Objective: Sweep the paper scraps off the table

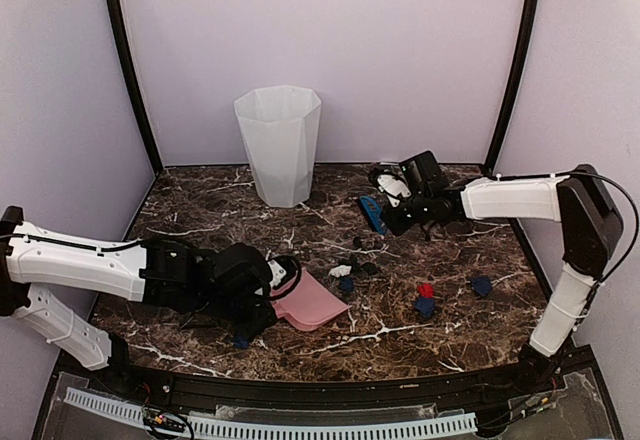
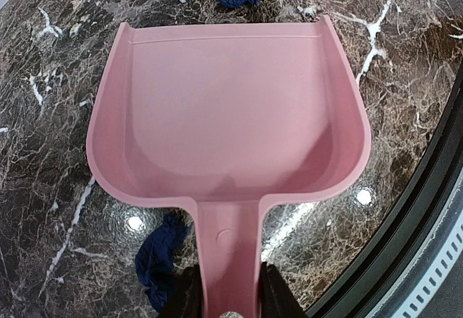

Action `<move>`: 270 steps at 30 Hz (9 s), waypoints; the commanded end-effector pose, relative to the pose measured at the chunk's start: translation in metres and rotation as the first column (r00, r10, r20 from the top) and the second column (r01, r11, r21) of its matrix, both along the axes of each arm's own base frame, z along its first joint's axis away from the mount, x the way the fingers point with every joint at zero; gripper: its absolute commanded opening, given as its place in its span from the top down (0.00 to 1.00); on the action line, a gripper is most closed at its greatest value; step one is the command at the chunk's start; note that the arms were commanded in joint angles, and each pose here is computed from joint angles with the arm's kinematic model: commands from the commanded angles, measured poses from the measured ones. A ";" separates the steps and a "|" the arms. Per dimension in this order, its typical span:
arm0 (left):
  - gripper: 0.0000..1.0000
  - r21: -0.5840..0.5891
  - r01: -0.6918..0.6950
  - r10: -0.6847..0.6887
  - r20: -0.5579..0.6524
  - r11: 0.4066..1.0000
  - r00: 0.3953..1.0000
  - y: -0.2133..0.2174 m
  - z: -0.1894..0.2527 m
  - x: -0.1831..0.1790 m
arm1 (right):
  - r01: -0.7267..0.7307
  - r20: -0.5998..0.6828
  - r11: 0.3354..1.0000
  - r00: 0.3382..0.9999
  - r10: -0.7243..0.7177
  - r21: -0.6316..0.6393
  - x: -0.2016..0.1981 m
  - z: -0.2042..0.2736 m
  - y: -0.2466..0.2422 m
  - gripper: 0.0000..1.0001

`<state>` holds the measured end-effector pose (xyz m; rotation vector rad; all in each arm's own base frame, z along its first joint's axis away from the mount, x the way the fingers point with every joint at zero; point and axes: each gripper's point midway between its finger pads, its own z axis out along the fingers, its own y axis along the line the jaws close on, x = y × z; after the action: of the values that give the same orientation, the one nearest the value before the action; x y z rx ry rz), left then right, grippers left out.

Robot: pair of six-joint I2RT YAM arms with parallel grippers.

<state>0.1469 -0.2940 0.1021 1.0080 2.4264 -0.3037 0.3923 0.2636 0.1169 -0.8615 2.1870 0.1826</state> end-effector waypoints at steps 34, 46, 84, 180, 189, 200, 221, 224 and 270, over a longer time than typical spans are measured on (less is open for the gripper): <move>1.00 0.095 0.030 -0.030 -0.005 0.995 1.000 -0.010 -0.028 0.003 | 0.050 0.086 0.979 0.994 -0.069 0.198 -0.030 0.076 -0.013 1.00; 1.00 0.124 -0.002 -0.003 0.045 0.992 0.999 -0.013 -0.031 0.018 | 0.223 -0.138 0.974 0.966 -0.217 0.027 -0.064 0.010 -0.041 1.00; 1.00 0.135 -0.026 0.022 0.030 0.991 0.999 -0.006 -0.045 0.025 | -0.363 -0.321 0.908 0.852 0.414 0.209 -0.167 -0.019 0.102 1.00; 1.00 -0.298 -0.109 0.203 0.305 0.948 0.931 -0.078 0.128 0.137 | 0.399 0.179 0.836 0.854 -0.489 0.376 -0.134 0.110 -0.104 1.00; 1.00 -0.360 -0.094 0.226 0.346 0.928 0.910 -0.082 0.187 0.179 | 0.400 0.178 0.841 0.857 -0.484 0.364 -0.131 0.105 -0.103 1.00; 1.00 -0.457 -0.103 0.288 0.357 0.884 0.889 -0.074 0.242 0.233 | 0.397 0.173 0.847 0.862 -0.476 0.353 -0.128 0.100 -0.099 1.00; 1.00 -0.754 -0.098 0.312 0.147 0.649 0.939 -0.049 0.301 0.317 | 0.386 0.167 0.852 0.871 -0.463 0.353 -0.128 0.096 -0.096 1.00; 1.00 -0.805 -0.128 0.312 0.074 0.579 0.947 -0.041 0.305 0.324 | 0.384 0.166 0.853 0.872 -0.461 0.353 -0.128 0.095 -0.095 1.00; 1.00 -0.969 -0.237 -0.016 -0.239 0.068 0.971 0.019 0.358 0.311 | 0.370 0.156 0.856 0.881 -0.447 0.361 -0.127 0.097 -0.090 1.00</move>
<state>0.4860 -0.2854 0.4107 -0.1019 1.6863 -1.9174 0.2616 0.1712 0.2032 -0.2287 2.0207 0.1740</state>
